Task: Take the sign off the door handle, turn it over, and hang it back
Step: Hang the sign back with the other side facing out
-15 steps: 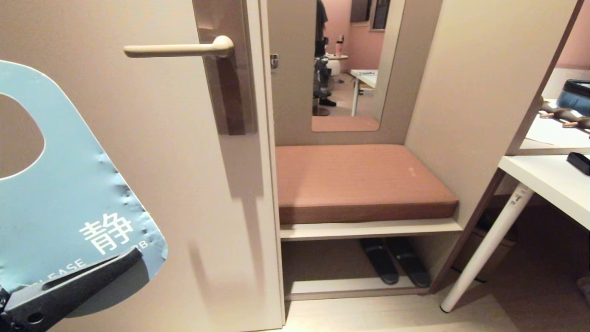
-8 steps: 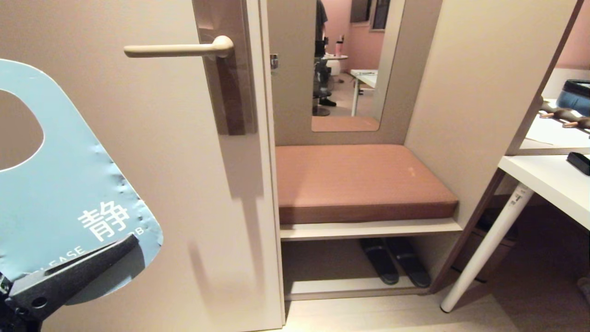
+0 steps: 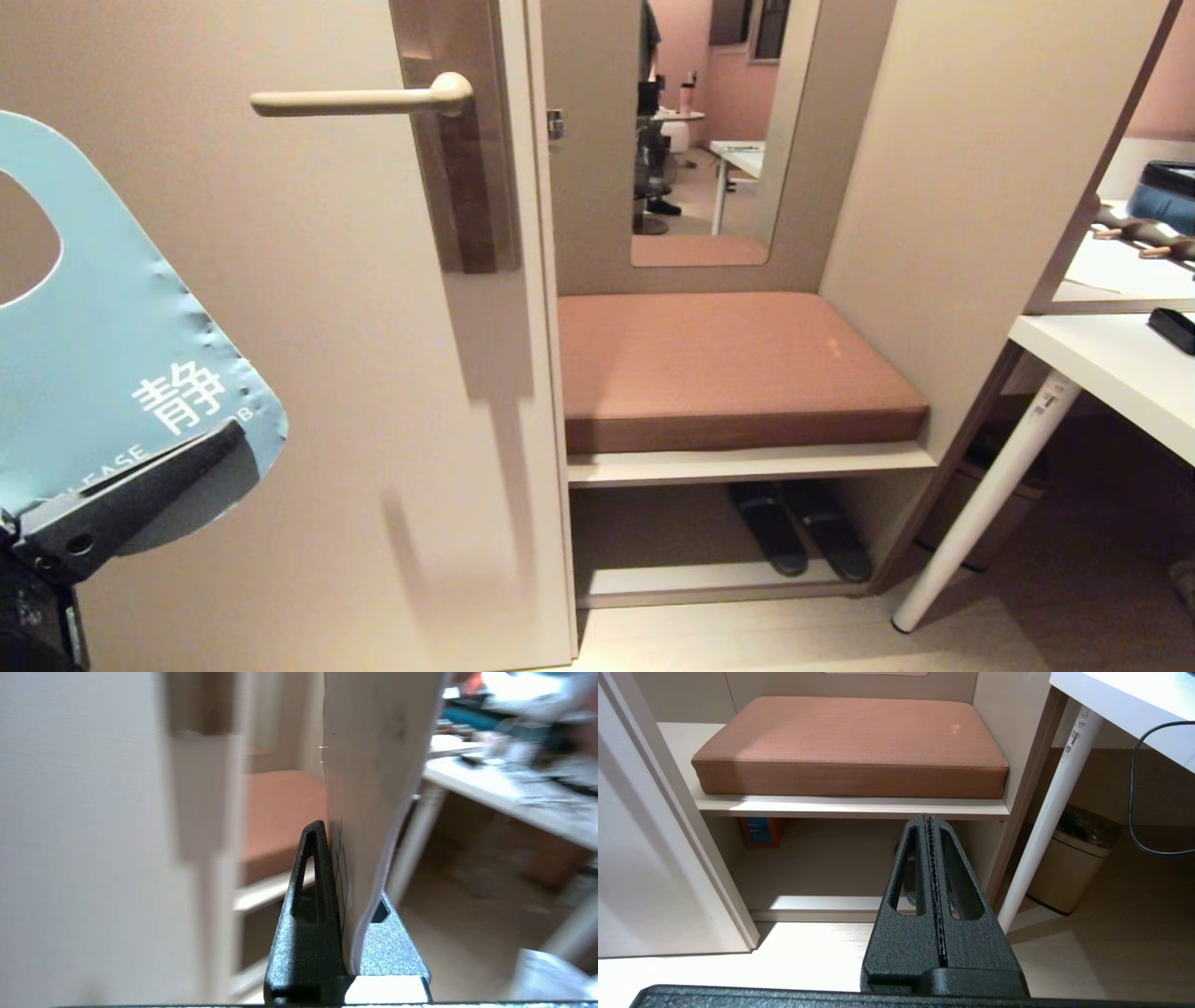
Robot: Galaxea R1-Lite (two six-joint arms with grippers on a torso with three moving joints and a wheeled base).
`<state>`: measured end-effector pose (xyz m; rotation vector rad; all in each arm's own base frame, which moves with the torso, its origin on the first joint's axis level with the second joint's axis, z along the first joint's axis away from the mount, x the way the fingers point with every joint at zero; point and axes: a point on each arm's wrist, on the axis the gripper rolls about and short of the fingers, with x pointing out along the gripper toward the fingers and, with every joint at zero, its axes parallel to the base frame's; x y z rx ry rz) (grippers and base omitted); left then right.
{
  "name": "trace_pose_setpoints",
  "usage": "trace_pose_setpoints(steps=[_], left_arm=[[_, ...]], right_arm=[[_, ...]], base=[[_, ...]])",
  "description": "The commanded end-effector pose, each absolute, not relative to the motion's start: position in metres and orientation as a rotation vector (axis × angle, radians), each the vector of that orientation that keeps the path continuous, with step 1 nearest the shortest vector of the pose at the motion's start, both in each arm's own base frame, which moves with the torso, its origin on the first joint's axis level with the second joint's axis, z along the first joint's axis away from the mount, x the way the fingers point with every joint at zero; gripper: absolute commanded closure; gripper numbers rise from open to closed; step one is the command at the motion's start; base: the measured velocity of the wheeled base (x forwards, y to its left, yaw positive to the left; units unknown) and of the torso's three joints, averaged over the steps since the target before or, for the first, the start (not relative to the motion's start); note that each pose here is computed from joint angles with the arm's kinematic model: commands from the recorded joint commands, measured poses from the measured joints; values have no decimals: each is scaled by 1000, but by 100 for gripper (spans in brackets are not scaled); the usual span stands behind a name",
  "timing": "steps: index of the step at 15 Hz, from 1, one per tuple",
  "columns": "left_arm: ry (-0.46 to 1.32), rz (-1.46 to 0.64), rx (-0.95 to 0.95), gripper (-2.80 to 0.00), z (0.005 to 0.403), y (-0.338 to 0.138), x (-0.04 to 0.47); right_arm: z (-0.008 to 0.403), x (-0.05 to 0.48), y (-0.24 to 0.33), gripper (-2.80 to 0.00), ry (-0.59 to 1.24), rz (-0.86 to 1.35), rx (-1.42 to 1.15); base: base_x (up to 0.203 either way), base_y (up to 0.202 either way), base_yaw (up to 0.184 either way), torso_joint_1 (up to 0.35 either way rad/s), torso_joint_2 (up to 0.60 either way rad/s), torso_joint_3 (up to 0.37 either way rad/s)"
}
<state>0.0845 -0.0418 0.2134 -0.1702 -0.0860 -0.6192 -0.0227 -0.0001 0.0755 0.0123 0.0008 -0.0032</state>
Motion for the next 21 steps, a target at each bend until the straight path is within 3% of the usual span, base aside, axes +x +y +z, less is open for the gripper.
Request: trace_pose_setpoints(steps=[1,9,21], left_arm=[[-86,-554,-152,0,213,-37,90],[-39,-325,-76,0,220,-21,134],[-31,-265,31,0,240,-18,195]], right_arm=[[75,-23,0,0,0,-4,12],[76,-23,0,0,-1,-4,12],[75,-23,0,0,0,-3,12]], base=[[0,0,0,0,0,0],[0,0,0,0,0,0],[0,0,0,0,0,0]])
